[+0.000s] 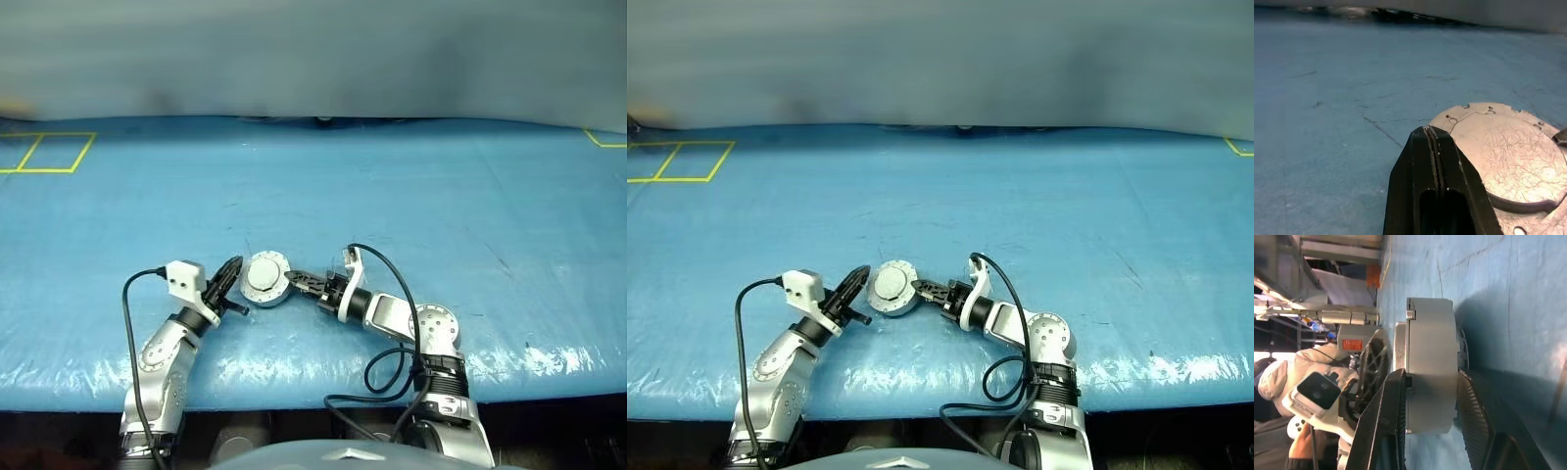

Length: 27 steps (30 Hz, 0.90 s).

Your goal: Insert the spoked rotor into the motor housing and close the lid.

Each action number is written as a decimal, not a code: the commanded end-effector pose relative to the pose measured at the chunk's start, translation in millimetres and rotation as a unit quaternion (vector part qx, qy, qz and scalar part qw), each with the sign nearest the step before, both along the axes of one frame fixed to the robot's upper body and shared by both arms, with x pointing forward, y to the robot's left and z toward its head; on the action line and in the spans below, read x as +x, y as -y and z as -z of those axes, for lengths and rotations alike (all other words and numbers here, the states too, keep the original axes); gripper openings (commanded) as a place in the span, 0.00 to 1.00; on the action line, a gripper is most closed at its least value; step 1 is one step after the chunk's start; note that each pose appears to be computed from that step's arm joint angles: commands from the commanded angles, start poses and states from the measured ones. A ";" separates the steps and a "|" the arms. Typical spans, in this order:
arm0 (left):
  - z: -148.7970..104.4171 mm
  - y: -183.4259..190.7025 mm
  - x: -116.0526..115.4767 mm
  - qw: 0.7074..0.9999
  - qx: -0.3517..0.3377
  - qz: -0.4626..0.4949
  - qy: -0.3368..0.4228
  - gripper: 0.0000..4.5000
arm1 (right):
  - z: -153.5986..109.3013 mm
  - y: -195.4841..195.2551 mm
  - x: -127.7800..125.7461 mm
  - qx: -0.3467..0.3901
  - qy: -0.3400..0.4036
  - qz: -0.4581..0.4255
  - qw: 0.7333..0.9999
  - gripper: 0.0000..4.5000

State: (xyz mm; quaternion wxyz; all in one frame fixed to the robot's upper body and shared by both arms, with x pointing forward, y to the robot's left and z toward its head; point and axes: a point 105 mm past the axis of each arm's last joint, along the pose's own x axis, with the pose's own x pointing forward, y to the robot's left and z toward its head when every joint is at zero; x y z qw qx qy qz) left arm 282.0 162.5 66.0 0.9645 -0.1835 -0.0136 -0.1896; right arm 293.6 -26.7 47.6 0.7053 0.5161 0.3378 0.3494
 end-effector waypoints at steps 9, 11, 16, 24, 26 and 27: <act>-20.9 12.0 -18.6 0.985 -0.167 0.020 -0.029 0.50 | -64.9 9.5 21.8 0.142 0.059 0.075 0.985 0.25; -24.0 13.8 -18.8 0.977 -0.208 0.016 -0.032 0.66 | -80.7 5.7 19.4 0.167 0.078 0.063 0.981 0.25; -25.2 19.1 -13.5 0.954 -0.294 0.006 -0.064 1.00 | -111.5 -6.7 8.9 0.212 0.110 0.023 0.971 0.25; -45.3 48.8 -25.5 0.902 -0.400 0.135 -0.085 1.00 | -116.9 -32.6 -13.7 0.207 0.104 -0.044 0.972 0.25; -50.7 53.3 -28.1 0.894 -0.412 0.156 -0.081 1.00 | -113.5 -35.4 -15.8 0.201 0.097 -0.049 0.974 0.25; -52.6 54.2 -28.8 0.892 -0.415 0.162 -0.079 1.00 | -112.8 -35.7 -16.0 0.200 0.095 -0.049 0.974 0.25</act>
